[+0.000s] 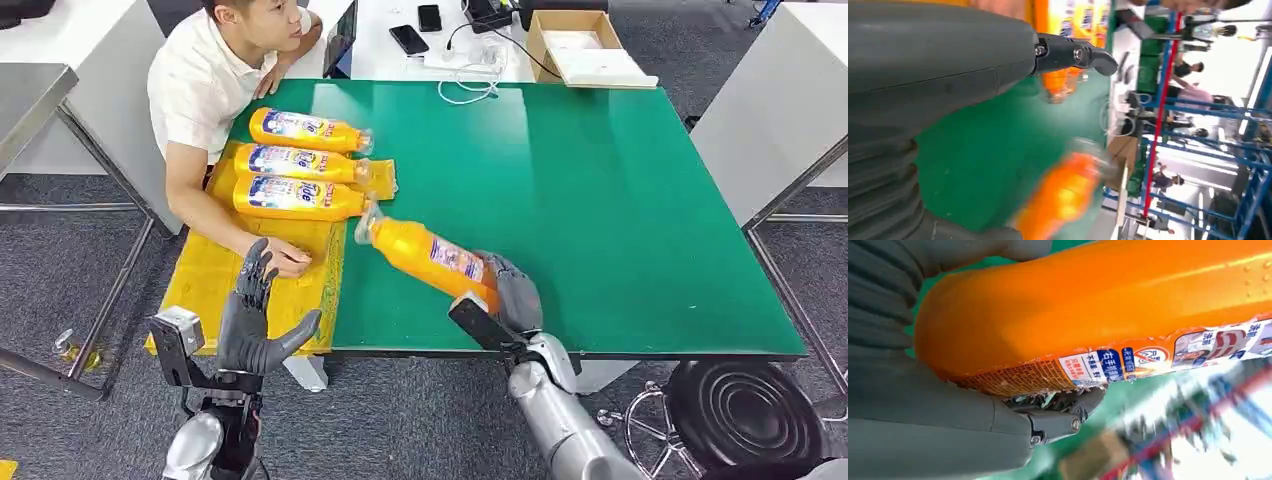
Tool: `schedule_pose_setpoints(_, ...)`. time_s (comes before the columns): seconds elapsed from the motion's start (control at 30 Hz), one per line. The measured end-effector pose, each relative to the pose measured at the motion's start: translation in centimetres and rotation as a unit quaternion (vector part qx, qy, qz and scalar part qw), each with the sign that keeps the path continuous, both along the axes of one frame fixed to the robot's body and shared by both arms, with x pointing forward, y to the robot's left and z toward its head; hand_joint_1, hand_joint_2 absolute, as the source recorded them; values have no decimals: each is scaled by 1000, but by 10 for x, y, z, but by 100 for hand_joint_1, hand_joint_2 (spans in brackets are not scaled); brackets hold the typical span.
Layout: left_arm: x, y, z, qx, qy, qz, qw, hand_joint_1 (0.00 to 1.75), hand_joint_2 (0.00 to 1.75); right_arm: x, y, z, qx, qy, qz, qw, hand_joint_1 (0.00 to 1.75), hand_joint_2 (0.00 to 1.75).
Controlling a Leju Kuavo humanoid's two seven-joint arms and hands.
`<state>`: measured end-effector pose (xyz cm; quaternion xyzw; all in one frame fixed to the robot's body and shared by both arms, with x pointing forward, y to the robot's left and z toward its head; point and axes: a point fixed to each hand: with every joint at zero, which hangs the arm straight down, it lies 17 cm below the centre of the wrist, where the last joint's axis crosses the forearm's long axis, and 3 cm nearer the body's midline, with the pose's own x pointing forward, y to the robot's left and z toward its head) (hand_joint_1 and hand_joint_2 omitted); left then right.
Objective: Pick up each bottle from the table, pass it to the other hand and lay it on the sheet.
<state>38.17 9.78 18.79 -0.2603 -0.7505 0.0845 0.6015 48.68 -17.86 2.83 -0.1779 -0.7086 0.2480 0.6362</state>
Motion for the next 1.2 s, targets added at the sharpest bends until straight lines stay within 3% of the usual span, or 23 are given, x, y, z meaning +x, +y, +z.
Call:
schedule_pose_setpoints(0.33,-3,5,-7,9,5,17,1000,0,175,-11,20,33,15,-55,-8,998,175,175)
schedule_pose_setpoints(0.4,-7,2,0,11,-13,19,1000,0,175,-19,40,57,26,-86,9,996,175,175)
schedule_pose_setpoints(0.83,-15,-25,28,-41,-40,-46,997,0,175,-49,123,78,91,-106,132,981,175,175)
schedule_pose_setpoints(1.2,-11,-35,37,-63,-42,-61,995,0,175,-68,159,81,106,-102,183,972,175,175)
